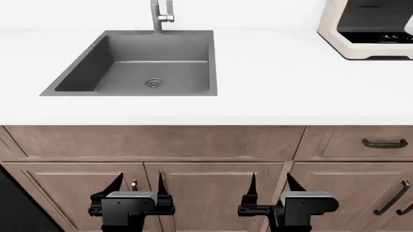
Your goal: Move the drinks to the dining counter.
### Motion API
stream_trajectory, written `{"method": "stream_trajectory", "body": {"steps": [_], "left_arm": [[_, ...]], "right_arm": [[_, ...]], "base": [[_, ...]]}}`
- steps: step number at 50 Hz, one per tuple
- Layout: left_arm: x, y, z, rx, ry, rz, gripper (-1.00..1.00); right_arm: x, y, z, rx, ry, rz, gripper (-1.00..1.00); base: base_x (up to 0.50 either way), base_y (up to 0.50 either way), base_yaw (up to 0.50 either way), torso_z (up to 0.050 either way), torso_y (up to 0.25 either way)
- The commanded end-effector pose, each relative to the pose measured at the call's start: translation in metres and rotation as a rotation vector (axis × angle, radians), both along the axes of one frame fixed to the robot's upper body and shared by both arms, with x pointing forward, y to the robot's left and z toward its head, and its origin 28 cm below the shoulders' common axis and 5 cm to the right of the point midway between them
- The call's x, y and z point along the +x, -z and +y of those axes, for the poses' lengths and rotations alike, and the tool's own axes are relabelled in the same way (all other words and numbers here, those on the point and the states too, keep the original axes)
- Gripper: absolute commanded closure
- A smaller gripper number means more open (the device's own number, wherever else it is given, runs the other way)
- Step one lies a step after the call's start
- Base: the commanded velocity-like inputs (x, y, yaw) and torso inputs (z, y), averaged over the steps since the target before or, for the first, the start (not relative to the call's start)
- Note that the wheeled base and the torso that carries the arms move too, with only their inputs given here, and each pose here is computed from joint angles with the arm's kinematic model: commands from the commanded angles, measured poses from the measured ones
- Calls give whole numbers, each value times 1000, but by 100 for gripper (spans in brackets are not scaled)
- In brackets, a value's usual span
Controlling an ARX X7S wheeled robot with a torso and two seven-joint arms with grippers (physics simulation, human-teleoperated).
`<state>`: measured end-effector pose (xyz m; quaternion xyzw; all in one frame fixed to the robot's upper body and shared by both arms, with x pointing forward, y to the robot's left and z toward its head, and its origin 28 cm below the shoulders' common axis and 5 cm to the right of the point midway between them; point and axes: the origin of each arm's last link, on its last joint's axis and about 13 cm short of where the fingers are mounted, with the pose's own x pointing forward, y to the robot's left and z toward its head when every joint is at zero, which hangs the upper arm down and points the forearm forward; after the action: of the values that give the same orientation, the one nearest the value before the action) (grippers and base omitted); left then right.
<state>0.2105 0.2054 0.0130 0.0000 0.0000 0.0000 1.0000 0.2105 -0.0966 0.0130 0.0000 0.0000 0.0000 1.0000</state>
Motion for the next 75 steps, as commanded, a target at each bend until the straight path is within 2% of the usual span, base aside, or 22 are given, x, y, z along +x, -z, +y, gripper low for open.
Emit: {"method": "stream_trajectory", "body": {"steps": [1, 9, 12, 27, 32, 47, 75], "left_arm": [[3, 0, 0, -7, 5, 4, -100], [2, -1, -1, 8, 17, 7, -100], [2, -1, -1, 11, 17, 8, -100], [1, -1, 0, -3, 19, 17, -100], [1, -1, 0, 0, 20, 17, -100], [1, 1, -1, 28, 21, 21, -100], [1, 2, -2, 46, 18, 30, -100]], "right_arm": [[2, -2, -2, 17, 9, -4, -100], [3, -3, -1, -24, 26, -10, -100], [4, -5, -4, 45, 53, 7, -100], [3, -2, -2, 37, 33, 21, -100], [3, -1, -2, 66, 9, 34, -100], [4, 0, -1, 59, 2, 45, -100], [4, 1, -3, 41, 32, 54, -100]], "base": [[0, 0, 0, 0, 0], [-13, 0, 0, 0, 0], [-305, 0, 0, 0, 0], [-488, -24, 0, 0, 0], [-458, -403, 0, 0, 0], [-280, -500, 0, 0, 0], [-27, -500, 0, 0, 0]]}}
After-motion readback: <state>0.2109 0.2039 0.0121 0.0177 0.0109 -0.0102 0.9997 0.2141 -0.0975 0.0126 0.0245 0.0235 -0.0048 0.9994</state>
